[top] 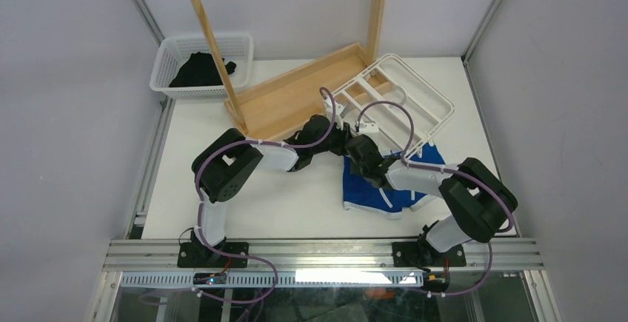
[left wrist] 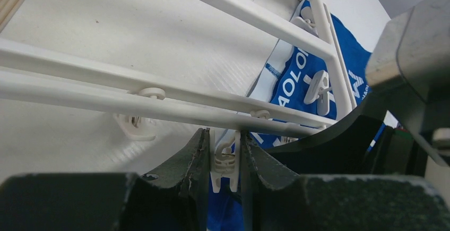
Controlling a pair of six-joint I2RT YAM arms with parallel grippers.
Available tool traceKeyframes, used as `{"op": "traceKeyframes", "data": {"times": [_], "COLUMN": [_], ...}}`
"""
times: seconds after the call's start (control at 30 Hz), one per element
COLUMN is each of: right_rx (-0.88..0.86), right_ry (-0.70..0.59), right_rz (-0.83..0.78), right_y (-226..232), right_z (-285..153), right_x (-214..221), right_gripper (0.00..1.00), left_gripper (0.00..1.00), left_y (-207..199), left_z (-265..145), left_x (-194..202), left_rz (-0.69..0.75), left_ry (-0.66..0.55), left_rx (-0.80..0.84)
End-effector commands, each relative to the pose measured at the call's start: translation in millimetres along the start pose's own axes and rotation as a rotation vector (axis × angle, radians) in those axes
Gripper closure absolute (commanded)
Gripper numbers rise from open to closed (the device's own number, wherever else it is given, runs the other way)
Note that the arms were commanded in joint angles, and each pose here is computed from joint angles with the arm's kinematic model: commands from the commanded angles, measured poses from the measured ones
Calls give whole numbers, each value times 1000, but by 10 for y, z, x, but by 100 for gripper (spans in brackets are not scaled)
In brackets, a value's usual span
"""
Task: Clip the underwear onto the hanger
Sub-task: Clamp the underwear onto the hanger.
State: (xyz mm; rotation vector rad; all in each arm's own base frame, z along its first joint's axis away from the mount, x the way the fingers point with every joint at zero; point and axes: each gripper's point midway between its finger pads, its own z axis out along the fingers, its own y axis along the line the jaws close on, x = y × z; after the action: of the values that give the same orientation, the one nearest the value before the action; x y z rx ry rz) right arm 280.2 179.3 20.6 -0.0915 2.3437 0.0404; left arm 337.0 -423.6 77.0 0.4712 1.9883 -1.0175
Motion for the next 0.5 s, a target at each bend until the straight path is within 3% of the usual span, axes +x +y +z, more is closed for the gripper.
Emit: {"op": "traceKeyframes", "data": {"times": [0.0, 0.27, 0.47], "right_rx": [137, 83, -66], "right_ry": [57, 44, -92], "right_rz": [-2, 49, 107], "right_y": [-263, -221, -111], "right_z": [149, 57, -124], "right_x": [149, 144, -20], "right_gripper": [64, 98, 100], "left_gripper": [100, 100, 100], "left_y": [-155, -133, -252], "left_z": [-16, -31, -79], "left_x": [-675, -680, -804], "left_rz": [16, 19, -6], "left_ry": [-202, -206, -228], "left_rx": [26, 17, 53]}}
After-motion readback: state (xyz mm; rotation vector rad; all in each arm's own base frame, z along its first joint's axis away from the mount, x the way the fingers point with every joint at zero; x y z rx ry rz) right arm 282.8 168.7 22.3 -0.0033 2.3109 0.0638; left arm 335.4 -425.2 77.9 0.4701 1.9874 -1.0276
